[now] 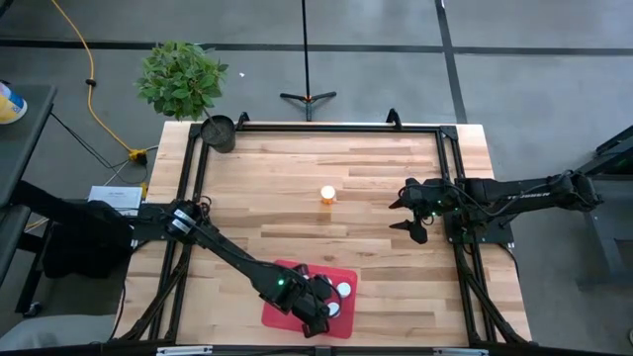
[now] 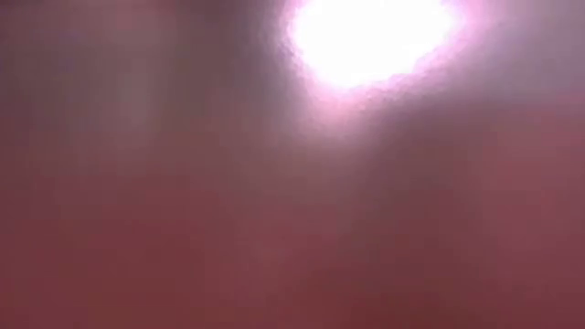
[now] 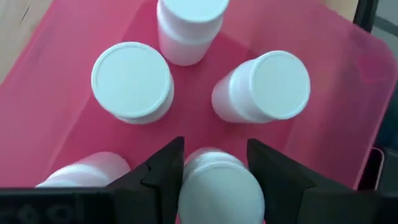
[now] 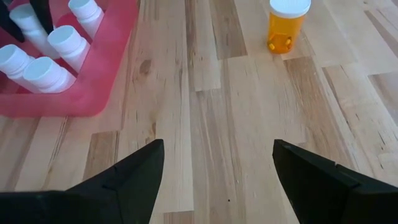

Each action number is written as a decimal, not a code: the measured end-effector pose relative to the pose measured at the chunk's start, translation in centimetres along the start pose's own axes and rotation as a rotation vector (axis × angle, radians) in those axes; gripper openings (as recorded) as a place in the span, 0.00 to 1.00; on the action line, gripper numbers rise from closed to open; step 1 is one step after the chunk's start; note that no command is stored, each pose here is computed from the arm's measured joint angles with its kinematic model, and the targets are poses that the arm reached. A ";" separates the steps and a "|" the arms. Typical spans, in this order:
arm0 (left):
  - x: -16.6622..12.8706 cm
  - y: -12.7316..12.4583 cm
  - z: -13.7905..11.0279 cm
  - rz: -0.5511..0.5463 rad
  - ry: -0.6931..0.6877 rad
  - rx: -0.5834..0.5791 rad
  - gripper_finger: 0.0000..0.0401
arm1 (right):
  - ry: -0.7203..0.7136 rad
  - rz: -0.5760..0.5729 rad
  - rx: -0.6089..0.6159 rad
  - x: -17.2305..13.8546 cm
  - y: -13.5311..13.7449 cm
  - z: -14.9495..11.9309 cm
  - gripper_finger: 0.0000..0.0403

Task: Pick and place pill bottles into a basket
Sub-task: Put the white pill bottle into the red bin, then put the orange pill bottle into the red bin

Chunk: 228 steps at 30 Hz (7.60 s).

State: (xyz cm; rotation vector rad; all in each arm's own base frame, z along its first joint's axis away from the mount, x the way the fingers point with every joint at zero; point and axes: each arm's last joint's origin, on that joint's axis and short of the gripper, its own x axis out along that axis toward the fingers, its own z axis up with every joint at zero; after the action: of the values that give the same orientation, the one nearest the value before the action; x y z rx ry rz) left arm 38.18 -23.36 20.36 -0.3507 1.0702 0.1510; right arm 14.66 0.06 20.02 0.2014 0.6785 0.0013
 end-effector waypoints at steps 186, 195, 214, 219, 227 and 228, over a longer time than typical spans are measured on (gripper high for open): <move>0.9 29.9 19.9 0.173 0.313 -0.148 0.98 | 0.056 -0.058 0.189 0.0 -0.3 -0.6 0.72; 0.6 30.0 19.1 0.183 0.394 -0.164 0.98 | 0.061 -0.059 0.189 0.0 -0.3 -0.7 0.72; 3.4 30.3 18.4 0.187 0.465 -0.145 0.98 | 0.060 -0.058 0.185 0.0 -0.3 -0.7 0.72; 4.0 30.4 18.0 0.194 0.496 -0.141 0.98 | 0.061 -0.058 0.185 0.0 -0.3 -0.7 0.72; 4.2 30.5 18.3 0.206 0.465 -0.133 0.94 | 0.061 -0.059 0.185 0.0 -0.3 -0.7 0.72; 4.2 30.5 18.3 0.206 0.462 -0.133 0.93 | 0.061 -0.058 0.185 0.0 -0.3 -0.7 0.72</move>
State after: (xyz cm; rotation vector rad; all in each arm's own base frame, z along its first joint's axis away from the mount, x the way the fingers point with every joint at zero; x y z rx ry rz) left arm 46.60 11.40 18.26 -0.4054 1.5585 0.3371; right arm 14.20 -0.08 19.48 0.3605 0.7452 -0.1121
